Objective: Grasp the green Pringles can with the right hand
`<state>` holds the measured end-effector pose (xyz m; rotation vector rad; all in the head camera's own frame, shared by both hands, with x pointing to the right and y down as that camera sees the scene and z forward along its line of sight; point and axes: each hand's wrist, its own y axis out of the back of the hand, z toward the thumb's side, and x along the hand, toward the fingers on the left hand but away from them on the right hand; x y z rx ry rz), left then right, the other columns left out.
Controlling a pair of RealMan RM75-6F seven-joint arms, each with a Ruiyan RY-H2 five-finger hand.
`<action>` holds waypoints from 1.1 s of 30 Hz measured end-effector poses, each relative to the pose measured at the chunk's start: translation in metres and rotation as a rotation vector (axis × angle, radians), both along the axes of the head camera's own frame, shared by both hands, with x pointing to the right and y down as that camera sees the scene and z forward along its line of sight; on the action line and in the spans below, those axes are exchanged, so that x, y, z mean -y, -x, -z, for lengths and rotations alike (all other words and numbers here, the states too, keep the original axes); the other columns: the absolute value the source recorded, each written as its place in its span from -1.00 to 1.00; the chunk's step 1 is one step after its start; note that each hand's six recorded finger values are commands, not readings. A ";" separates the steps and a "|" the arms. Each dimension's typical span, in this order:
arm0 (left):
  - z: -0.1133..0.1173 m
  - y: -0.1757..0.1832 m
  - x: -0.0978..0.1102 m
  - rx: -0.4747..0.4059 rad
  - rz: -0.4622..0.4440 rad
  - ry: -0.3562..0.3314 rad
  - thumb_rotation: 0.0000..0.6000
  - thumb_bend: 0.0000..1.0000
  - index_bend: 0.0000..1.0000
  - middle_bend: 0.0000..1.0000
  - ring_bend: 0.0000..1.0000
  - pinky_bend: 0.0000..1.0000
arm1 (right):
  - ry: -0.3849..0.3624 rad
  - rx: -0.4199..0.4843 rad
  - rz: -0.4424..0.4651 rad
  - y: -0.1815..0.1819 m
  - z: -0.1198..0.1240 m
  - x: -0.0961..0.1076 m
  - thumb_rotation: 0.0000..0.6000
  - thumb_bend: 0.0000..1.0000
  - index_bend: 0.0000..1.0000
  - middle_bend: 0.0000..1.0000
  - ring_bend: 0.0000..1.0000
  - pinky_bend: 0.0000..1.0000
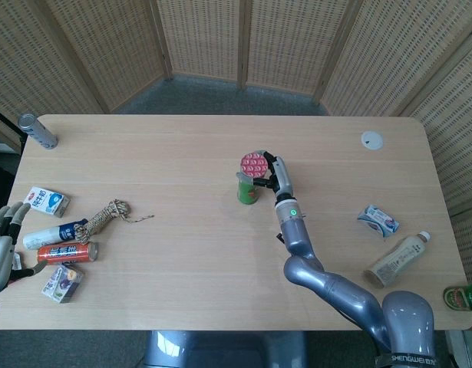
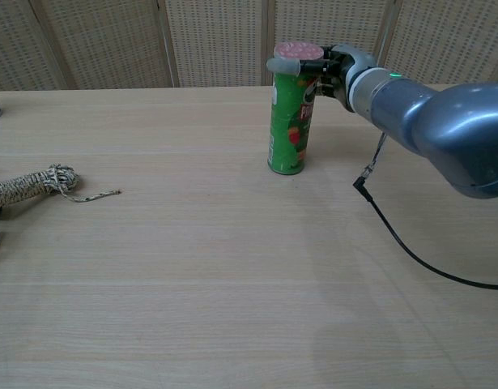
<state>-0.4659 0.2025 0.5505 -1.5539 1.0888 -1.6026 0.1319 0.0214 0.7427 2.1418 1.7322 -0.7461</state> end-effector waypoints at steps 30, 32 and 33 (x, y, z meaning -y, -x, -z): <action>0.010 -0.008 0.001 -0.082 -0.014 -0.002 1.00 -1.00 -1.00 -1.00 -1.00 -1.00 | -0.338 0.039 -0.065 -0.021 0.237 0.095 1.00 -1.00 0.17 0.05 -0.57 -0.55; 0.010 -0.009 0.000 -0.085 -0.014 -0.002 1.00 -1.00 -1.00 -1.00 -1.00 -1.00 | -0.355 0.034 -0.078 -0.022 0.253 0.100 1.00 -1.00 0.17 0.06 -0.57 -0.55; 0.010 -0.009 0.000 -0.085 -0.014 -0.001 1.00 -1.00 -1.00 -1.00 -1.00 -1.00 | -0.360 0.032 -0.083 -0.023 0.258 0.101 1.00 -1.00 0.17 0.06 -0.57 -0.55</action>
